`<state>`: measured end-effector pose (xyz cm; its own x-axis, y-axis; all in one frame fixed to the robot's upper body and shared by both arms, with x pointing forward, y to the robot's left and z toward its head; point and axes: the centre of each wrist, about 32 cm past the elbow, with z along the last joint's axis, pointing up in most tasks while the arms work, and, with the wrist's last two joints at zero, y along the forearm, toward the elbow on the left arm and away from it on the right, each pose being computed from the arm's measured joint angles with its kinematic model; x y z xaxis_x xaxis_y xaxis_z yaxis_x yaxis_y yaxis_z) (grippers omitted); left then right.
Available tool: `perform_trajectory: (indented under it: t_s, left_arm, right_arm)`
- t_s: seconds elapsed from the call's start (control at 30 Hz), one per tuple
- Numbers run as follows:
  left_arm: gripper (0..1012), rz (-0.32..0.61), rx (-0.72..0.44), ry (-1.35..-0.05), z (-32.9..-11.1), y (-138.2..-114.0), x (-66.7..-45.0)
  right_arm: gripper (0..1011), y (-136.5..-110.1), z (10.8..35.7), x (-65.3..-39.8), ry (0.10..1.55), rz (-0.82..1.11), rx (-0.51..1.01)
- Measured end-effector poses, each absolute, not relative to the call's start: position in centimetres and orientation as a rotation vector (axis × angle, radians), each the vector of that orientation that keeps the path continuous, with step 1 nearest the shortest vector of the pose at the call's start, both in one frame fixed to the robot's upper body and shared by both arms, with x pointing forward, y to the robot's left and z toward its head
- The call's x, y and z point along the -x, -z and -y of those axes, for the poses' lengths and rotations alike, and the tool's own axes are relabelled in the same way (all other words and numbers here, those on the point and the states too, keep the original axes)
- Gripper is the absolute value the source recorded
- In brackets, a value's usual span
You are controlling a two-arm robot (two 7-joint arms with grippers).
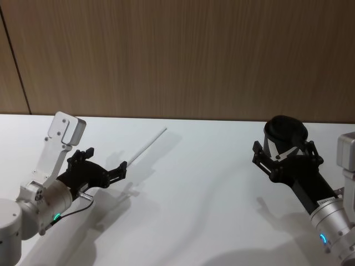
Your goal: Pick up the straw with one hand, pass it to the other hand, and insert it into the cup.
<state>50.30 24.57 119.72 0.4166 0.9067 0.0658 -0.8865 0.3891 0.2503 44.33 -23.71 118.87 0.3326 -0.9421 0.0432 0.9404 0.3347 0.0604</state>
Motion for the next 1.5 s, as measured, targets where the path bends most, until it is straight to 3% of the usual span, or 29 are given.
perform_trajectory:
  t_s: [0.73,1.5]
  left_arm:
    - [1003,-0.122,-0.367,-1.096,-24.6,-119.9,-52.8]
    - [1003,-0.153,-0.377,-1.060,-24.1,-119.2,-54.2]
  right_arm:
    - [1001,-118.9,23.7,-44.3,1.230,0.075,-0.026]
    - [1001,-118.9,23.7,-44.3,1.230,0.075,-0.026]
